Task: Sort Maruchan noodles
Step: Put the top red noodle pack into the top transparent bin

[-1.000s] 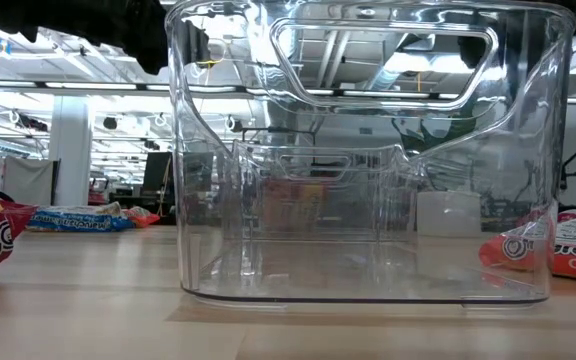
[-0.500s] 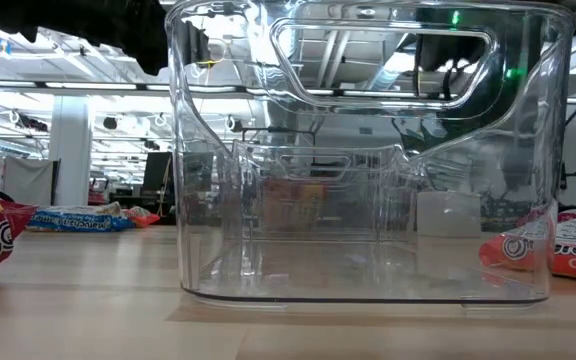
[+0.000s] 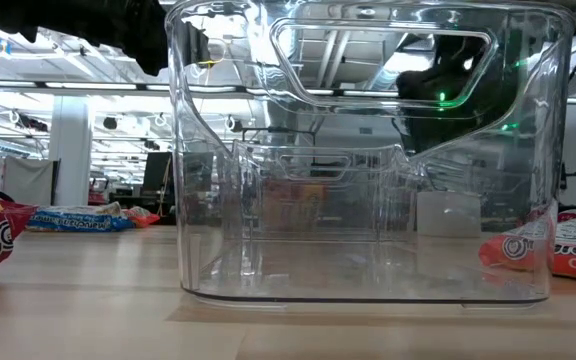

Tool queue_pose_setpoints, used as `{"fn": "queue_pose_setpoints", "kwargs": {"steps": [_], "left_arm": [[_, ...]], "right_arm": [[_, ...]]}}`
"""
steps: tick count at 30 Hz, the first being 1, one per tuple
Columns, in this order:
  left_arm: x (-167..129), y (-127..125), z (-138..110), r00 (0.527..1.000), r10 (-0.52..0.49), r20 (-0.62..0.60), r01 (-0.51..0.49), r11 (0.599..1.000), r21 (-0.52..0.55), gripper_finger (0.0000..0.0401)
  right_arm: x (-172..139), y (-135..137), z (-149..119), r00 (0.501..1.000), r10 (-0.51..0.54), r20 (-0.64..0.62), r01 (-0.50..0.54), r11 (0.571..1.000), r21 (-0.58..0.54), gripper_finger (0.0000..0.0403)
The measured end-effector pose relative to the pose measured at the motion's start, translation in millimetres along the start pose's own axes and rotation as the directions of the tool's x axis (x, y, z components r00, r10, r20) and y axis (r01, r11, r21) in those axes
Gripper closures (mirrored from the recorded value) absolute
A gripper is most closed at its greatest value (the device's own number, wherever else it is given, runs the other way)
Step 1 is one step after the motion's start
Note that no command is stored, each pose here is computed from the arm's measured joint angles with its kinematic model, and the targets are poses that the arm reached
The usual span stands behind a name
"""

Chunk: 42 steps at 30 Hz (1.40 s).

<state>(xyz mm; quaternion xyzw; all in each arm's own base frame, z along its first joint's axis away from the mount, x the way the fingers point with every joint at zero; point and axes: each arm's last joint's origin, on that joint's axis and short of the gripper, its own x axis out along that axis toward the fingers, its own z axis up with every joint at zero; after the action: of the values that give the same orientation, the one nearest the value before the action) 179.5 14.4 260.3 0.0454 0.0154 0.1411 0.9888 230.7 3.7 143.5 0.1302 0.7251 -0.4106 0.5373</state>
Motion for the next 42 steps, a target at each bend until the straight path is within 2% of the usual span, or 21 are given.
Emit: {"fn": "queue_pose_setpoints", "kwargs": {"steps": [7,10,13,17,18,21,25,30,34,38,42], "left_arm": [[0,0,0,1.000,0.000,-0.003,0.000,1.000,0.001,0.0184],[0,0,0,1.000,0.000,-0.003,0.000,1.000,0.001,0.0184],[0,0,0,1.000,0.000,-0.003,0.000,1.000,0.001,0.0184],[0,0,0,1.000,0.000,-0.003,0.000,1.000,0.001,0.0184],[0,0,0,1.000,0.000,-0.003,0.000,1.000,0.001,0.0184],[0,0,0,1.000,0.000,-0.001,0.000,1.000,0.014,0.0184],[0,0,1,1.000,0.006,0.007,-0.006,0.999,0.031,0.0184],[0,0,2,1.000,0.009,0.018,-0.010,0.999,0.035,0.0184],[0,0,2,1.000,0.010,0.021,-0.011,0.999,0.035,0.0184],[0,0,2,1.000,0.010,0.021,-0.011,0.999,0.035,0.0184],[0,1,3,1.000,0.010,0.025,-0.012,0.999,0.048,0.0184]], "right_arm": [[13,9,3,0.997,-0.062,-0.041,0.061,0.998,-0.017,0.0214],[18,11,4,0.995,-0.083,-0.057,0.081,0.996,-0.023,0.0228],[19,12,4,0.993,-0.097,-0.067,0.095,0.995,-0.030,0.0270],[15,12,0,0.994,-0.098,-0.056,0.095,0.994,-0.056,0.0369],[12,10,-2,0.994,-0.095,-0.052,0.092,0.994,-0.067,0.0383],[2,7,-7,0.995,-0.094,-0.040,0.090,0.992,-0.092,0.0384],[-24,-2,-16,0.998,-0.068,-0.016,0.065,0.987,-0.145,0.0386],[-73,-16,-28,0.997,0.056,0.059,-0.043,0.980,-0.194,0.0386],[-120,-32,-36,0.968,0.183,0.169,-0.149,0.970,-0.194,0.0386],[-164,-45,-39,0.897,0.271,0.349,-0.219,0.959,-0.180,0.0386],[-200,-53,-27,0.778,0.323,0.539,-0.259,0.946,-0.193,0.0386]]}}
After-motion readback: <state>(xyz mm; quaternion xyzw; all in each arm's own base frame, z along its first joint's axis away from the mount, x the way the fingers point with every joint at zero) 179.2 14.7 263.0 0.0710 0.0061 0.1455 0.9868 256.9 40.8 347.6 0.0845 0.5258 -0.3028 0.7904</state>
